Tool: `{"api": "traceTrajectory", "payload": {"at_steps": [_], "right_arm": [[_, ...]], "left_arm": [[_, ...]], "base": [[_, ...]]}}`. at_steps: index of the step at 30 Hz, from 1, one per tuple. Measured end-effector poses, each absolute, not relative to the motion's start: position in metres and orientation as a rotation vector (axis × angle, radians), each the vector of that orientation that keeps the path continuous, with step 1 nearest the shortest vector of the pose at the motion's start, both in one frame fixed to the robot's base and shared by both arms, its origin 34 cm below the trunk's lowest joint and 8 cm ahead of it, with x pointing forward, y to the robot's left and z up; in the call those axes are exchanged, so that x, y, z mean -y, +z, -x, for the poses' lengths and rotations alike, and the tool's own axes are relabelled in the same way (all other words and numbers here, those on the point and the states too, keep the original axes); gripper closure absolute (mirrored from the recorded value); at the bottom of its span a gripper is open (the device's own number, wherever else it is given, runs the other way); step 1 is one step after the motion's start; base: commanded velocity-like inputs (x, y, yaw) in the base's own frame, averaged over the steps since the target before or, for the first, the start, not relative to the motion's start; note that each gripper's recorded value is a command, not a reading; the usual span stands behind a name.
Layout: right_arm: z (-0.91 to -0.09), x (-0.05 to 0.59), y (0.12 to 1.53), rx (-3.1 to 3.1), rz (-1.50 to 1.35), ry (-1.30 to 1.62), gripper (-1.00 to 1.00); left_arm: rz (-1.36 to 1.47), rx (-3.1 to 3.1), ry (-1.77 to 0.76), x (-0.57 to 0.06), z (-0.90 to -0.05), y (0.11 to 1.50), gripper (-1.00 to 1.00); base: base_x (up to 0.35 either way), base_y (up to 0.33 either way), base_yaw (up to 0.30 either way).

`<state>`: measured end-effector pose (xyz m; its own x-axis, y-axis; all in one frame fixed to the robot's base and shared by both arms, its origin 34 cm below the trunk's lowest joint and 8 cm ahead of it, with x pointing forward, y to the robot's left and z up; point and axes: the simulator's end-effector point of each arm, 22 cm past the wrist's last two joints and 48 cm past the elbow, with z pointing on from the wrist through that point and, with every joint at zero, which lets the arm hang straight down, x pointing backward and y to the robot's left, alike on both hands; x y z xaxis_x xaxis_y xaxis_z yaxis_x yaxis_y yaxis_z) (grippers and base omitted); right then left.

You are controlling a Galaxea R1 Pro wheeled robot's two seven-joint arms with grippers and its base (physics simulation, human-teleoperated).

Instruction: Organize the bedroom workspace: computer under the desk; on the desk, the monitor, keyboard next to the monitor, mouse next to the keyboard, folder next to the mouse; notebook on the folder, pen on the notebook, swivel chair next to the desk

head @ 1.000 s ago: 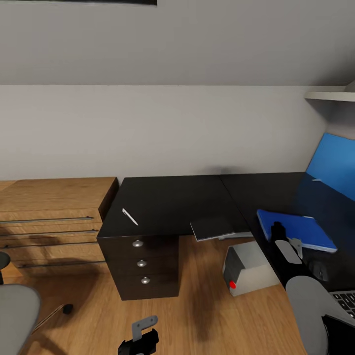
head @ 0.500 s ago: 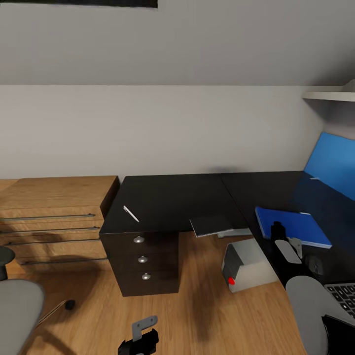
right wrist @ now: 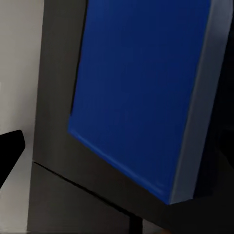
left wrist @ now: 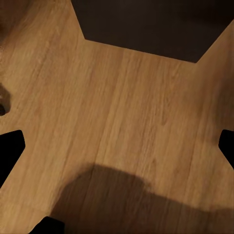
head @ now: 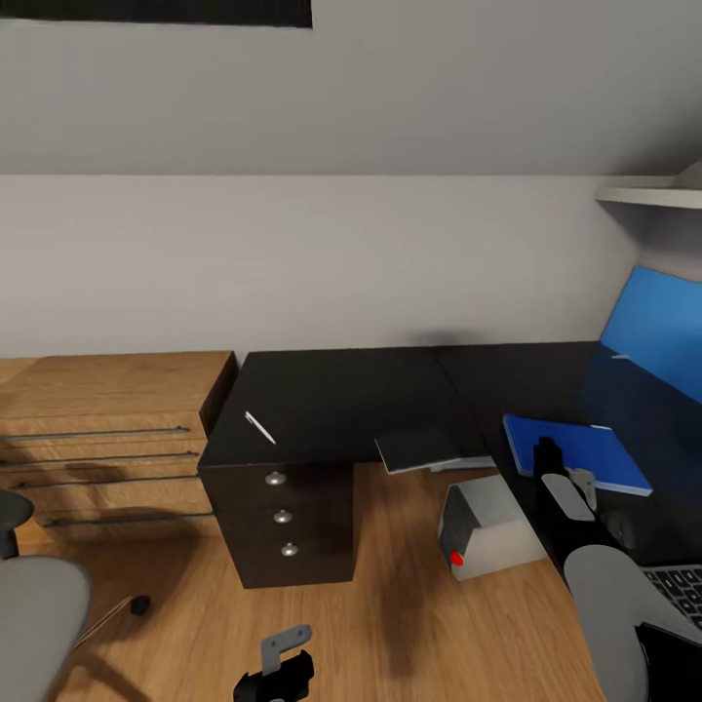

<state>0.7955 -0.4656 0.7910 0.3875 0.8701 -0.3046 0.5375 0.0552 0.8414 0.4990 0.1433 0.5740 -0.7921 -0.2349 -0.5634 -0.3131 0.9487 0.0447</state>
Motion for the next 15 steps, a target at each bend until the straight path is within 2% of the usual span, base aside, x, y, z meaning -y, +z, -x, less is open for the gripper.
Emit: {"api": "traceTrajectory", "payload": {"at_steps": [15], "right_arm": [[-0.806,0.44,0.814,-1.322,-1.564,0.428,-1.0]], "left_arm": [[0.388,-2.522,0.182,-0.143,-0.5,0.595,-1.0]], "base": [[0.0,0.0,0.0]]}}
